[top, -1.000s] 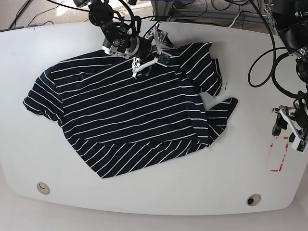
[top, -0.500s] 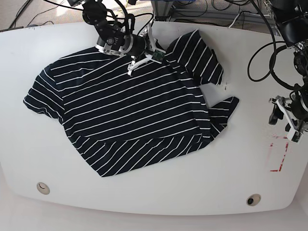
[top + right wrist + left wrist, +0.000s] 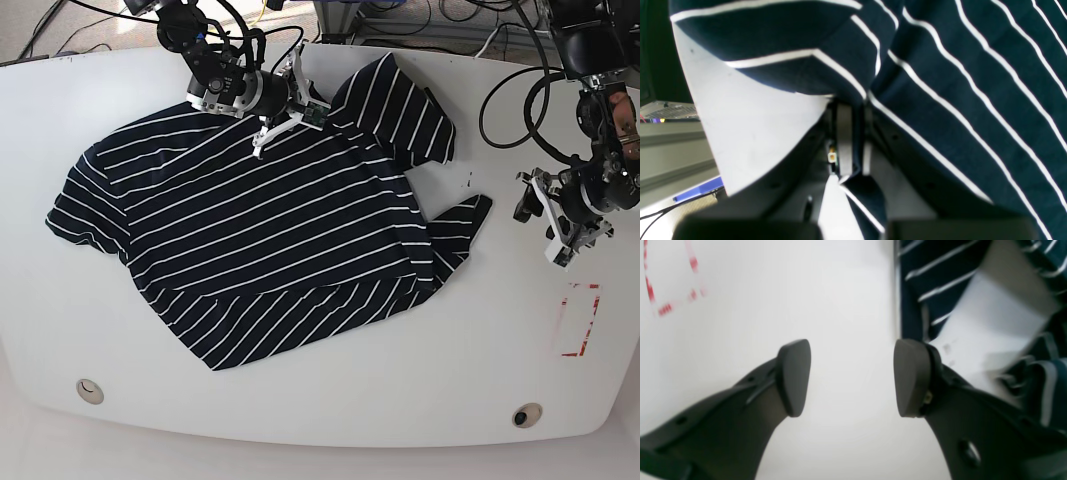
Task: Layout the t-shirt on the table in an organized manner, then fold the t-shirt properly
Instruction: 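Move the right gripper to the shirt's collar and grasp it, then lower the left gripper and grasp the shirt hem beside it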
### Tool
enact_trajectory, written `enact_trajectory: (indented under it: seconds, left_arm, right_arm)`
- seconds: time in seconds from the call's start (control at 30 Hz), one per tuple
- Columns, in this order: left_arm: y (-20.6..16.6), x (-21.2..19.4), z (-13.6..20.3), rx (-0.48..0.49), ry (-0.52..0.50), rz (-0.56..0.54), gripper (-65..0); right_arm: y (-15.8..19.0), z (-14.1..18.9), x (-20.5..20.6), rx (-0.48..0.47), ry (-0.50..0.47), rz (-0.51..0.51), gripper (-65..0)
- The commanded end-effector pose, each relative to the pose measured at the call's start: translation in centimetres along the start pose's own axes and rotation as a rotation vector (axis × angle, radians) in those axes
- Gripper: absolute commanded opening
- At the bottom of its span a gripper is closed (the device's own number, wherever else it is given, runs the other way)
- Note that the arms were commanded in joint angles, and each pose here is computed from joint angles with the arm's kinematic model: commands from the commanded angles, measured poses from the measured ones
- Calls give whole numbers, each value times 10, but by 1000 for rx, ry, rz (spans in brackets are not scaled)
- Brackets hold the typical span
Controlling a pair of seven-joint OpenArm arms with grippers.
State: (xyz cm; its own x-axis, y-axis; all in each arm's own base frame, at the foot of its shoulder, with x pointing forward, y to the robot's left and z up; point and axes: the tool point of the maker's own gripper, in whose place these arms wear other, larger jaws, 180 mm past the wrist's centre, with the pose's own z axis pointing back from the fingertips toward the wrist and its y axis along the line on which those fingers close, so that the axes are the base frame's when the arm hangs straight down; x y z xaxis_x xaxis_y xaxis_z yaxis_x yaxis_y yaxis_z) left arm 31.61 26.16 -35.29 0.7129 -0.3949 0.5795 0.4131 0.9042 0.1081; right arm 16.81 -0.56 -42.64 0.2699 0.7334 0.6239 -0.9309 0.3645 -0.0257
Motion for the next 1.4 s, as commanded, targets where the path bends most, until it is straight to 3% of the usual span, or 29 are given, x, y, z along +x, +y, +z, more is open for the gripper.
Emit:
enact_trajectory:
  seconds: [0.0,0.17,0.63,1.23,1.3,1.37]
  left_arm:
    - [0,-6,-8,-4,21,21,-279]
    - [-10,-19,-24,-50,36,75,-279]
    - [-66,-15,-54,-188,28,46,-279]
    - [-67,-1,-66,-209,22,63,-286]
    - [-66,-2,-69,-215,31,73,-317]
    - [-70,-4,-74,-230,47,72,-389]
  right_arm:
    - [-2,2,-14,-13,64,17,-636]
    - [-1,2,-13,-12,62,15,-636]
    - [-2,1,-10,-13,53,13,-636]
    - [0,1,-9,-7,49,7,-636]
    - [0,1,-9,-7,49,7,-636]
    - [0,1,-9,-7,49,7,-636]
